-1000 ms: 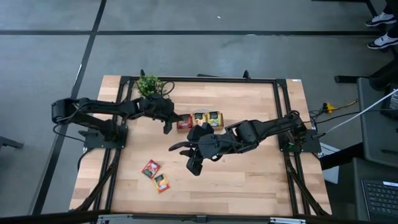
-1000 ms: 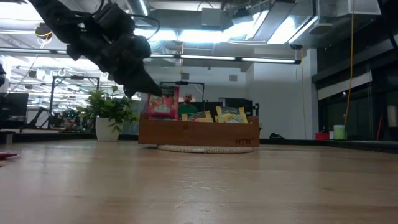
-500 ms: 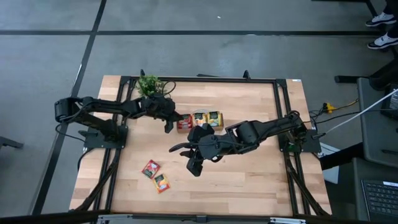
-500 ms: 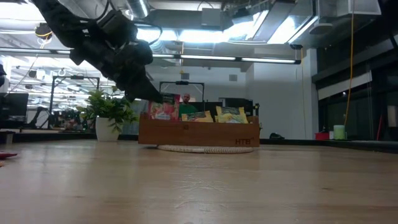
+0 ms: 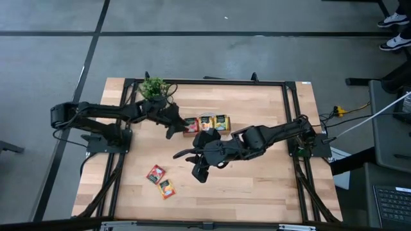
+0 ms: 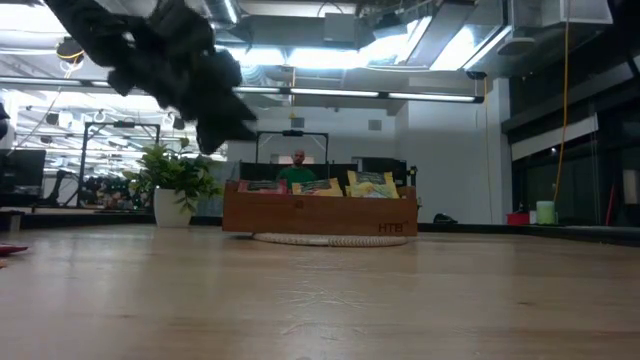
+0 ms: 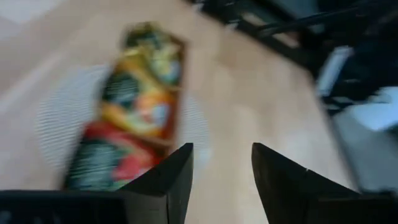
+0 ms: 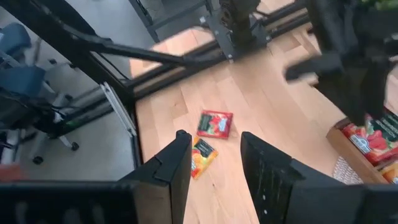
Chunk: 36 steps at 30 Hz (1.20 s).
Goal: Pick & Place Tea
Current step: Put the red tea bag into the left section of the wooden organizer
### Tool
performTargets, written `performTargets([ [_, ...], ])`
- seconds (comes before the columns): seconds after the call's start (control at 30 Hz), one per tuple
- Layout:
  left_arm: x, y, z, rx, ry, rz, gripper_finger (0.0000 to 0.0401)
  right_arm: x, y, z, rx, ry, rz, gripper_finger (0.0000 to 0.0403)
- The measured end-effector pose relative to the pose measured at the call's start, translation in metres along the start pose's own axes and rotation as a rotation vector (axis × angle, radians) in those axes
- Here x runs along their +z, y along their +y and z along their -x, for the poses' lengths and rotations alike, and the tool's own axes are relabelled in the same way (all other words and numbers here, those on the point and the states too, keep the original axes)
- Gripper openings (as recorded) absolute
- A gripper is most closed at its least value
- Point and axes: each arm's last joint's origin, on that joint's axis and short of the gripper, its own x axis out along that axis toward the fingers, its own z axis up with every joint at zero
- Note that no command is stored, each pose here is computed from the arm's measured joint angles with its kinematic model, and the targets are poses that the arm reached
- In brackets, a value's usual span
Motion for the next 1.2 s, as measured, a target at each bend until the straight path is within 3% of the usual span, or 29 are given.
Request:
performTargets([
  [0.23, 0.007, -0.050, 0.029, -0.165, -0.083, -0.018, 0.0146, -0.021, 0.005, -0.035, -0.006, 0.094, 0.082, 0.0139],
  [0.37, 0.000, -0.079, 0.045, -0.201, -0.114, -0.033, 0.0135, -0.035, 0.009, -0.061, 0.012, 0.147, 0.121, 0.0141],
  [0.7, -0.026, -0.132, 0.068, -0.287, -0.106, 0.026, 0.0113, -0.067, 0.011, -0.130, 0.164, 0.278, 0.181, 0.0167],
  [0.87, -0.048, -0.156, 0.076, -0.358, -0.011, 0.077, 0.0102, -0.075, -0.002, -0.156, 0.138, 0.304, 0.219, 0.0167],
  [1.2, -0.086, -0.196, 0.104, -0.420, 0.019, 0.176, 0.0071, -0.069, -0.023, -0.170, 0.167, 0.358, 0.264, 0.0168],
])
